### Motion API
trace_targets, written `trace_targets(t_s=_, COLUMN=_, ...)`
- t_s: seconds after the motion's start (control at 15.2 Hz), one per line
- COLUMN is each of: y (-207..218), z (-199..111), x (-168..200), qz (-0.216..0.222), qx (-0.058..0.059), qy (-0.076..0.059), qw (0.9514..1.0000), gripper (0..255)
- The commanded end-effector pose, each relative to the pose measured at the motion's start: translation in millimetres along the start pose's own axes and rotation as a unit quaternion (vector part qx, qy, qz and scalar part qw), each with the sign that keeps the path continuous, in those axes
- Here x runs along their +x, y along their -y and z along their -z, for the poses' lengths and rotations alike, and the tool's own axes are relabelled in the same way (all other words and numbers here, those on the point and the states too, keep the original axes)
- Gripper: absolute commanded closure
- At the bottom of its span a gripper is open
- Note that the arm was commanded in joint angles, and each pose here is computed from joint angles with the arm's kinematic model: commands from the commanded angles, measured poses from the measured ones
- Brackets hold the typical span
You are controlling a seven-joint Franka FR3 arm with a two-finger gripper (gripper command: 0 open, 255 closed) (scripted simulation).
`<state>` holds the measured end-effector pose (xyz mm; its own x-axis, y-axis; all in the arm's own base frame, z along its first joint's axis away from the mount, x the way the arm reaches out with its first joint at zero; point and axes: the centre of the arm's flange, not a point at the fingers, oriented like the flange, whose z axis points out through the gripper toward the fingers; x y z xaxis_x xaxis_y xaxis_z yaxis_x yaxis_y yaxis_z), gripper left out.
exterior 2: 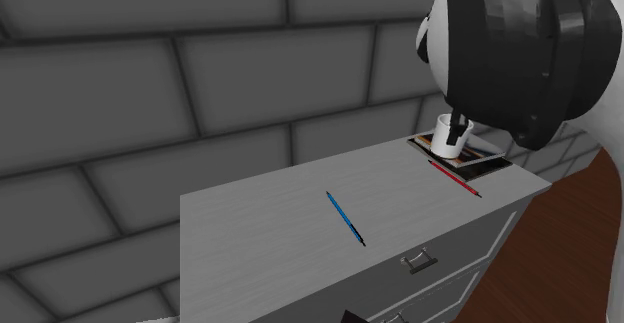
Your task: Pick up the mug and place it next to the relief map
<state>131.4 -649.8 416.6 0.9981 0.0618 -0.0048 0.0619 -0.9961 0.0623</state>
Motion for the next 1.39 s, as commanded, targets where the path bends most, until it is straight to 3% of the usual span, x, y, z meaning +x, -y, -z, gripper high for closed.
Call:
trace_targets(t_s=0.0, y=0, z=-11, x=0, qz=0.0, qx=0.0, qy=0.0, qw=1.0, gripper=255)
trace_targets(t_s=0.59, y=3, z=-57, x=0, qz=0.0, qx=0.0, qy=0.0, qw=1.0, gripper=255)
trace_targets(t_s=1.12, y=3, z=-57, x=0, qz=0.0, qx=0.0, qy=0.0, qw=1.0, gripper=255)
trace_targets(t_s=1.19, y=3, z=-58, x=0, qz=0.0, qx=0.0, qy=0.0, qw=1.0, gripper=0)
trace_targets(t_s=1.32, y=2, z=-58, x=0, qz=0.0, qx=0.0, qy=0.0, qw=1.0, gripper=0)
